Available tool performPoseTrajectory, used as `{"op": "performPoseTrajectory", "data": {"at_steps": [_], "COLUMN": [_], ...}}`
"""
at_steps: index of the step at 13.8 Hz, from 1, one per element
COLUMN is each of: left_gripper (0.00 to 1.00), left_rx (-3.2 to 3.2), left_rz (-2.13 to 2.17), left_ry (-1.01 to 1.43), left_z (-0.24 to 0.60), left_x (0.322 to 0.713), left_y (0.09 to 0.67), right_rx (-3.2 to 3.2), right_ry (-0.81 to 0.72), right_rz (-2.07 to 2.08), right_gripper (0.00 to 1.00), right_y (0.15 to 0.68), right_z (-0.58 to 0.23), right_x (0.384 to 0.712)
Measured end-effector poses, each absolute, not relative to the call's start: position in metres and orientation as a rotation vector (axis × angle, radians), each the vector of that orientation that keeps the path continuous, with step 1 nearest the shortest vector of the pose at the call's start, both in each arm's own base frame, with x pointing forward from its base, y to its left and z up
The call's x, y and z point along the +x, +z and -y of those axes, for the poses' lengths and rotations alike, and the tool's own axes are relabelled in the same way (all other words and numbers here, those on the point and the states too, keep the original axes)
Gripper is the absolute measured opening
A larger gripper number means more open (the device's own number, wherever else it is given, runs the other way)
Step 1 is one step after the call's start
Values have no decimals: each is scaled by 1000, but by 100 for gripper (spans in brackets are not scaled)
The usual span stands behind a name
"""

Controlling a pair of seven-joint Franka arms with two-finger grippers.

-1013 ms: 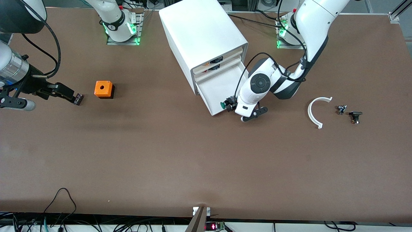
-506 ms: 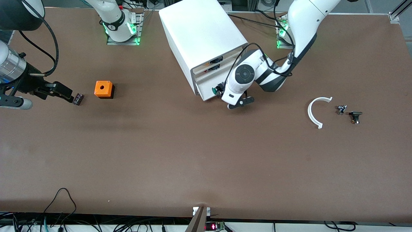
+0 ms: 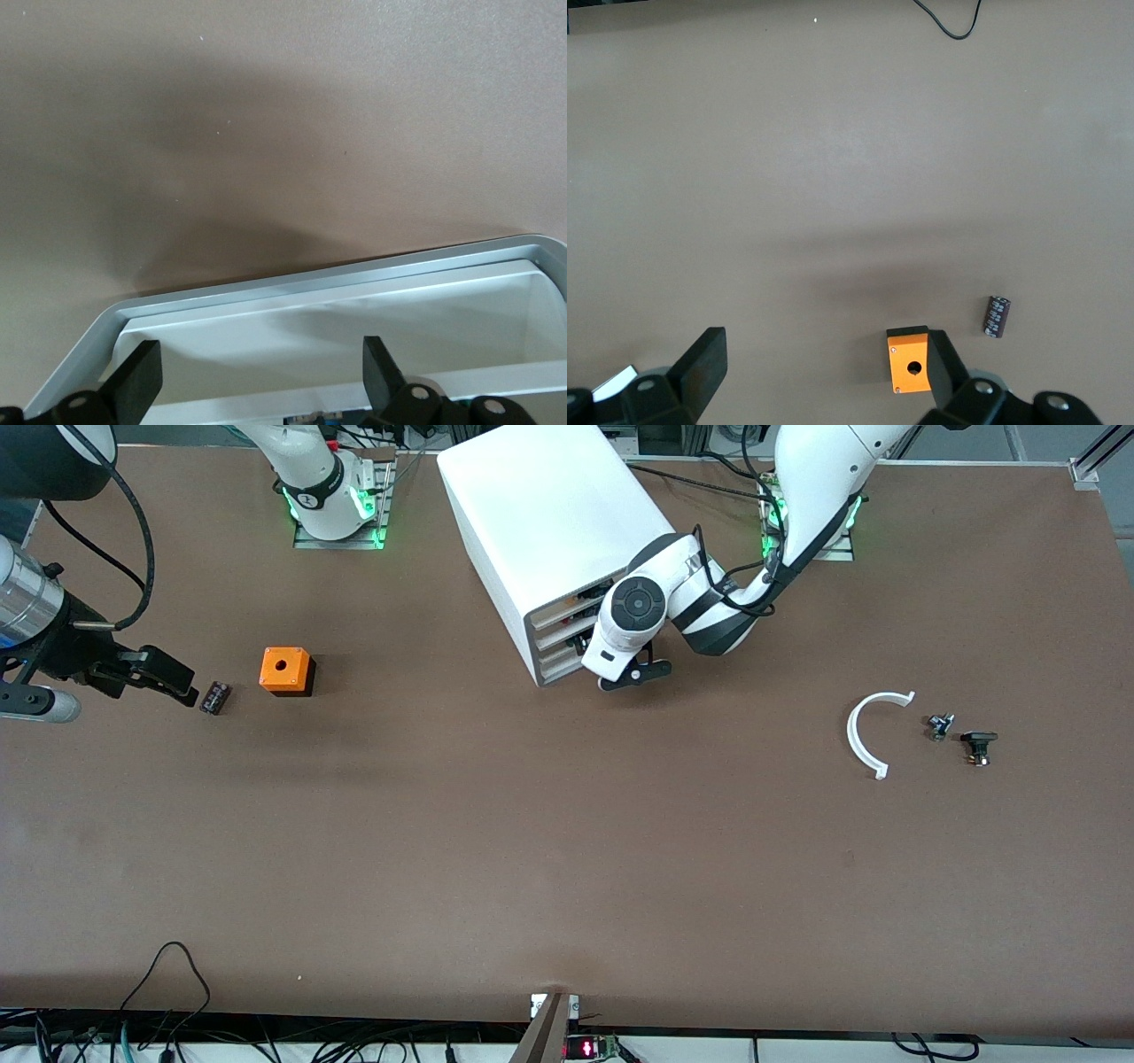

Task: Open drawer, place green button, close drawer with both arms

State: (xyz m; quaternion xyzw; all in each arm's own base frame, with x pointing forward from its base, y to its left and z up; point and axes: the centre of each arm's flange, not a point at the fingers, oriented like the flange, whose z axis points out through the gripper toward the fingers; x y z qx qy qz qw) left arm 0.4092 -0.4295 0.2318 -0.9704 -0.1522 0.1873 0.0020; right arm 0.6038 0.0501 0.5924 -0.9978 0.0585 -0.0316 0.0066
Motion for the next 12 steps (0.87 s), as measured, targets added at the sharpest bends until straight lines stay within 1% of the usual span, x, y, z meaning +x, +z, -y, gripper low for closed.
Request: {"op": "performPoseTrajectory", "data": {"at_steps": [2, 4, 7, 9, 12], "left_gripper": [100, 100, 100, 100, 100], "left_rx": [-3050, -3070, -3077, -3068, -3060], "left_rz": [495, 534, 488, 401, 220], "left_ry": [585, 568, 565, 477, 436], "left_z": [427, 419, 385, 352, 310], "left_x": [415, 435, 487, 525, 562], "left_y": [234, 245, 277, 301, 346], "right_rx": [-3121, -3121, -3120, -3120, -3120], "right_ry": [-100, -104, -108, -109, -110], "right_rz": [-180, -179, -179, -179, -178], "right_gripper": [100, 100, 100, 100, 100], "right_y": [593, 594, 595, 596, 596], "right_z": [-51, -51, -52, -52, -52], "right_x": [604, 604, 604, 604, 604]}}
